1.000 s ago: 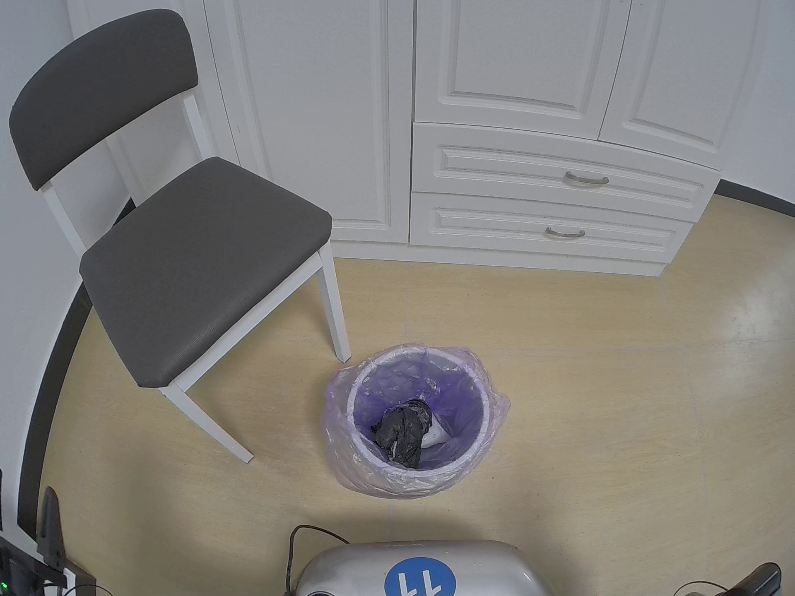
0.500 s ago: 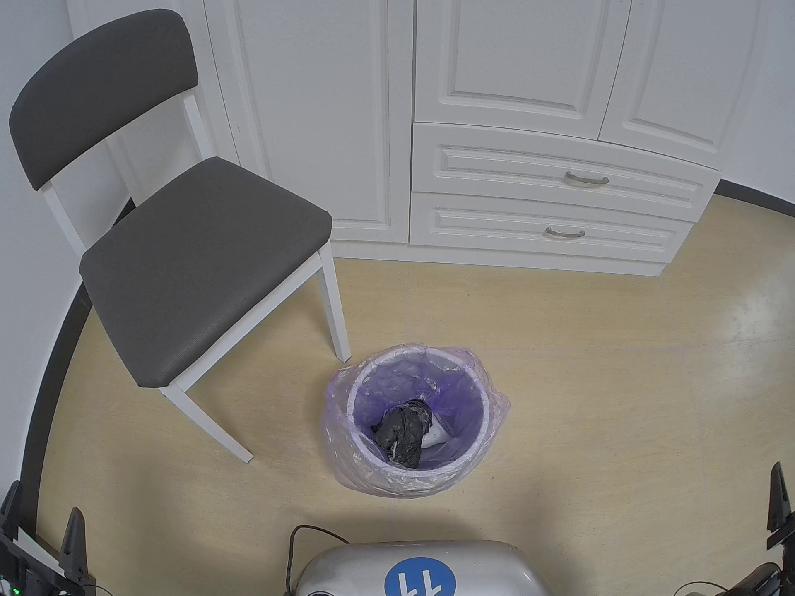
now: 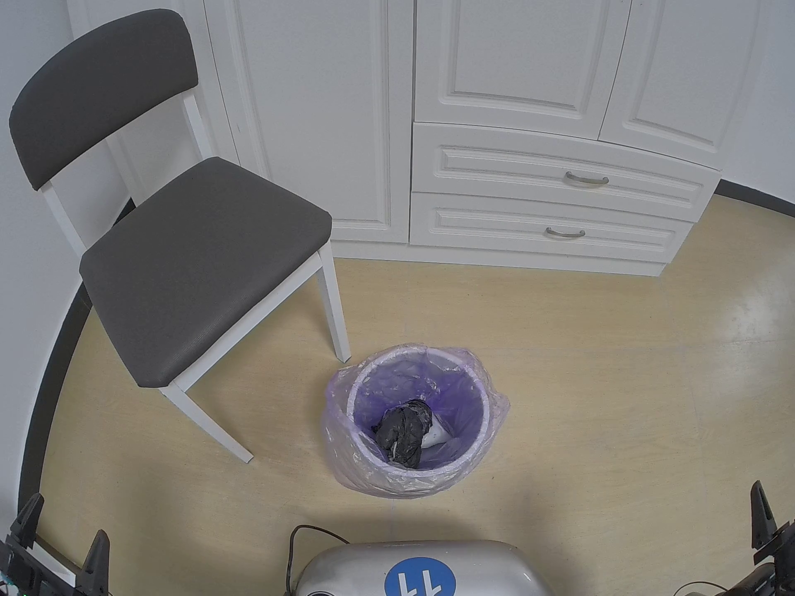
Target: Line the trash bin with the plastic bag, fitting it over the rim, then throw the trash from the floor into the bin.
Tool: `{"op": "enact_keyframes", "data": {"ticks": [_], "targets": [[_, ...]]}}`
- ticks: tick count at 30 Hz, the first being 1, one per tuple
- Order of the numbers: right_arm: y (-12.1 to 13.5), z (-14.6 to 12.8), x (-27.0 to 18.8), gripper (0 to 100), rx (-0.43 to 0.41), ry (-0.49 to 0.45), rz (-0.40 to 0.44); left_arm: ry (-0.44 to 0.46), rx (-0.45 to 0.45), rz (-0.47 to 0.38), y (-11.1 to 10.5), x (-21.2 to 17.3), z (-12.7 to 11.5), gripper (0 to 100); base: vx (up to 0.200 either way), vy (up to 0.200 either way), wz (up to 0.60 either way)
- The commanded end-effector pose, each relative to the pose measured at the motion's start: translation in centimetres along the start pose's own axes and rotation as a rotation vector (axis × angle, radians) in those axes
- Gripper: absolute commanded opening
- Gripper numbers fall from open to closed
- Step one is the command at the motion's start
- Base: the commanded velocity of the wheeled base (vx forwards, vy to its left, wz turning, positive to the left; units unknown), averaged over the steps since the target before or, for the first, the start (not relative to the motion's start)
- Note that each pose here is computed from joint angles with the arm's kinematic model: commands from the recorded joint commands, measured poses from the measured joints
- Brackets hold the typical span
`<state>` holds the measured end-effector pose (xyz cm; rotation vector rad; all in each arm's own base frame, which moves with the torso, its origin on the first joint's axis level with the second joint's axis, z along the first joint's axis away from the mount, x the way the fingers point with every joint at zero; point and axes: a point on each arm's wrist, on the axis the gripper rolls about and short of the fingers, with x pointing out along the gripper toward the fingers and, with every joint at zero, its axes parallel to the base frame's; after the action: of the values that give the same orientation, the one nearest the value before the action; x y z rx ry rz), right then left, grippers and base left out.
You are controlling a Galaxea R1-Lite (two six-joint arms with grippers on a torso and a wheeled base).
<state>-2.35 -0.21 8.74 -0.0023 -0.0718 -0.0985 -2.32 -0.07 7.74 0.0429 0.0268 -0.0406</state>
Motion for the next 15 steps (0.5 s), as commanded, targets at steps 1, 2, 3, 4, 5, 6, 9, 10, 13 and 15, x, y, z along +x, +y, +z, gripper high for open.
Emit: {"op": "enact_keyframes", "data": {"ticks": [1, 2, 3, 4, 5, 6, 9, 10, 13, 15], "targets": [[0.28, -0.58, -0.02, 100, 0.036, 0.014, 0.123, -0.008, 0.0, 0.0, -0.01, -0.02, -0.17, 100, 0.0, 0.0, 0.0], [0.33, -0.52, -0.03, 100, 0.039, 0.011, 0.146, -0.008, 0.001, -0.001, -0.01, -0.02, -0.17, 100, 0.0, 0.0, 0.0], [0.37, -0.54, -0.04, 100, 0.045, 0.014, 0.159, -0.009, 0.001, 0.001, -0.01, -0.02, -0.15, 100, 0.0, 0.0, 0.0], [0.37, -0.54, -0.04, 100, 0.047, 0.014, 0.163, -0.009, 0.001, 0.001, -0.01, -0.02, -0.15, 100, 0.0, 0.0, 0.0], [0.36, -0.55, -0.04, 100, 0.059, 0.016, 0.158, -0.009, 0.001, 0.001, -0.01, -0.02, -0.15, 100, 0.0, 0.0, 0.0], [0.36, -0.55, -0.04, 100, 0.059, 0.016, 0.158, -0.009, 0.001, 0.001, -0.01, -0.02, -0.15, 100, 0.0, 0.0, 0.0], [0.15, -0.51, -0.01, 100, 0.011, 0.008, 0.068, -0.008, -0.005, 0.002, -0.01, -0.01, -0.19, 100, 0.0, 0.0, 0.0], [0.12, -0.51, -0.01, 100, 0.01, 0.008, 0.055, -0.008, -0.006, 0.002, -0.01, -0.01, -0.19, 100, 0.0, 0.0, 0.0], [-0.08, -0.48, -0.01, 100, 0.034, 0.004, -0.034, -0.009, -0.029, 0.005, 0.0, -0.02, -0.15, 100, 0.0, 0.0, 0.0], [-0.09, -0.46, -0.01, 100, 0.059, 0.002, -0.041, -0.009, -0.022, 0.005, 0.0, -0.01, -0.18, 100, 0.0, 0.0, 0.0]]}}
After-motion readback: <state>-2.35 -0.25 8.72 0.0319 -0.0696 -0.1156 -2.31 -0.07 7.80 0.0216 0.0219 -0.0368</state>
